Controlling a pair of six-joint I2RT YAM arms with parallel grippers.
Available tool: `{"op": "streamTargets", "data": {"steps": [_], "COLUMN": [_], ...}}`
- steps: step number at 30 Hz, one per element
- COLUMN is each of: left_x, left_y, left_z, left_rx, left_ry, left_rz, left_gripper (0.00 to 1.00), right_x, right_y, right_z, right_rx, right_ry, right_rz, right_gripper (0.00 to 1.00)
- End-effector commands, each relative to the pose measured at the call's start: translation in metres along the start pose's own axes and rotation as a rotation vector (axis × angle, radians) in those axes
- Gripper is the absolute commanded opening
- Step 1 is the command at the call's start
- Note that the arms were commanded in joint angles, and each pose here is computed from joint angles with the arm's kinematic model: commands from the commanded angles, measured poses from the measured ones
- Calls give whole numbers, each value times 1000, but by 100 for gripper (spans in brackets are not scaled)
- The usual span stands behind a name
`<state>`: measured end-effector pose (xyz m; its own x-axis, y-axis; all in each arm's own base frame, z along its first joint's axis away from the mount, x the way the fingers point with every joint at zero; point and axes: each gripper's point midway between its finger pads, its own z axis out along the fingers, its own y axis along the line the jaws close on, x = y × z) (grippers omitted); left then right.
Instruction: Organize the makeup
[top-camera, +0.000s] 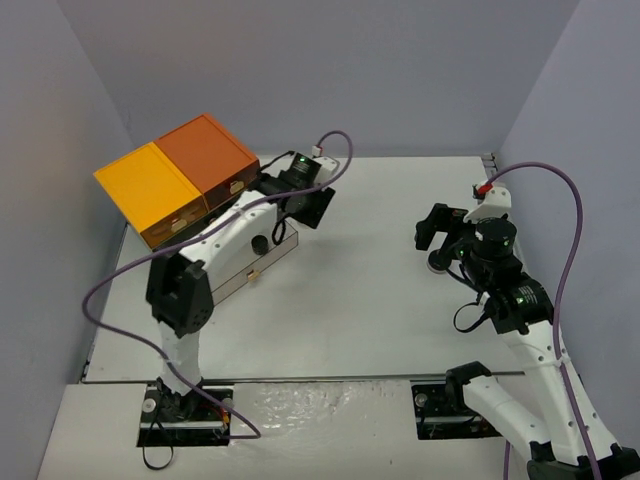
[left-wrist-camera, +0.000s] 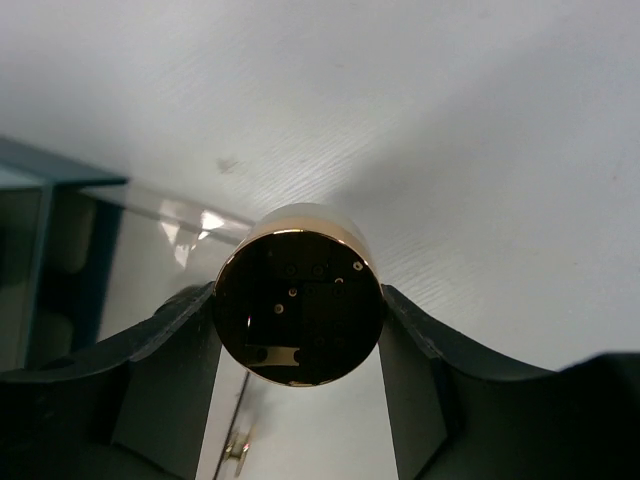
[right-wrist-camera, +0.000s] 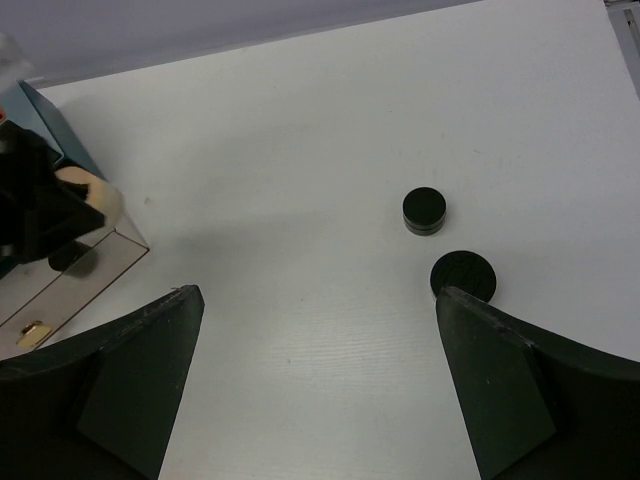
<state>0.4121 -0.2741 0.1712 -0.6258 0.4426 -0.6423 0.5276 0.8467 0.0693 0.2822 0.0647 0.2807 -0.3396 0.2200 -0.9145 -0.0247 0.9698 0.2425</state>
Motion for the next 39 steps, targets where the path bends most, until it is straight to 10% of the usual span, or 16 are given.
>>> {"op": "streamTargets", "data": {"steps": [1, 17, 39], "left_x": [11, 105, 88], "left_y": [60, 118, 112], "left_z": [-48, -27, 36], "left_rx": [-145, -237, -116], "left_ry": [-63, 33, 16], "left_rz": [-112, -157, -201], "left_gripper": [18, 21, 41], "right_x": [-8, -2, -4], "right_y": [7, 11, 3], "right_z": [9, 15, 13], "right_rx": [-32, -56, -17], "right_ry": [-43, -28, -51], "right_rz": [21, 13, 25], "right_gripper": [100, 100, 100]}}
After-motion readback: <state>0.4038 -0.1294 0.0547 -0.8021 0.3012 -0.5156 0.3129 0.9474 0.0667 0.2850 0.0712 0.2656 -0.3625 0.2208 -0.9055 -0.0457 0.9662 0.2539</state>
